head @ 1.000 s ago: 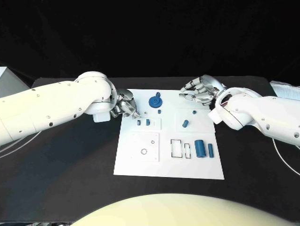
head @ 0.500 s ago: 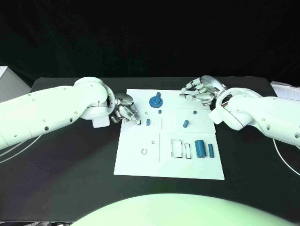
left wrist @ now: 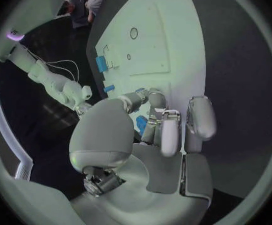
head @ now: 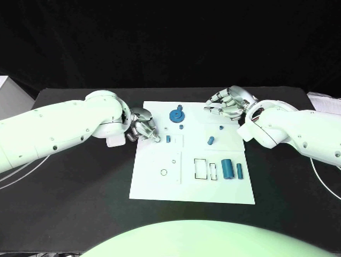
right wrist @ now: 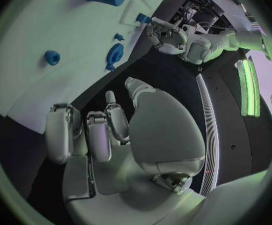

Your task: Assemble the parts on the task board

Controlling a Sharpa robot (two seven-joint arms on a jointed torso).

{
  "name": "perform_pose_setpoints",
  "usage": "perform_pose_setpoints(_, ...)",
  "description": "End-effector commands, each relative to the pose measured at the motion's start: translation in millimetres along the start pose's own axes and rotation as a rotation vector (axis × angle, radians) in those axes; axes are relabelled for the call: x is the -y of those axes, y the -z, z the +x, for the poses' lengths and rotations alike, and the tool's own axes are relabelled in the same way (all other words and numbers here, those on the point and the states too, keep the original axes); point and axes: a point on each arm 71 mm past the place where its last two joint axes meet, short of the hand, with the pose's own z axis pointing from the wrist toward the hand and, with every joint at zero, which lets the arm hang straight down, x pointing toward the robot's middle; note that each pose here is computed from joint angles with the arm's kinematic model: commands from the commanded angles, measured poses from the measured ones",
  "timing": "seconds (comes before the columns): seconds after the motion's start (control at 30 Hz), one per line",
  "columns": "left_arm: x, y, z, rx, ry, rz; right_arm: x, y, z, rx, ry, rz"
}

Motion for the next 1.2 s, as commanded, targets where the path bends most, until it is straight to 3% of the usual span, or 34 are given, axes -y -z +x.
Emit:
perform_pose_setpoints(0.03, 1.1, -1.2, -2.1, 0.024, -0.015, 0.005, -0.9, 0.3, 1.3, -0.012, 0.003, -0.012)
perform_pose_setpoints(0.9, -4.8, -4.6, -6.6, 0.063, -0.022, -0.041, -0.7, 0.7, 1.1, -0.012, 0.002, -0.012)
perform_pose_setpoints(1.2, -6.3, -4.0, -3.4, 0.011, -0.007, -0.034, -0.6, 0.7, 1.0, -0.012, 0.003, -0.012)
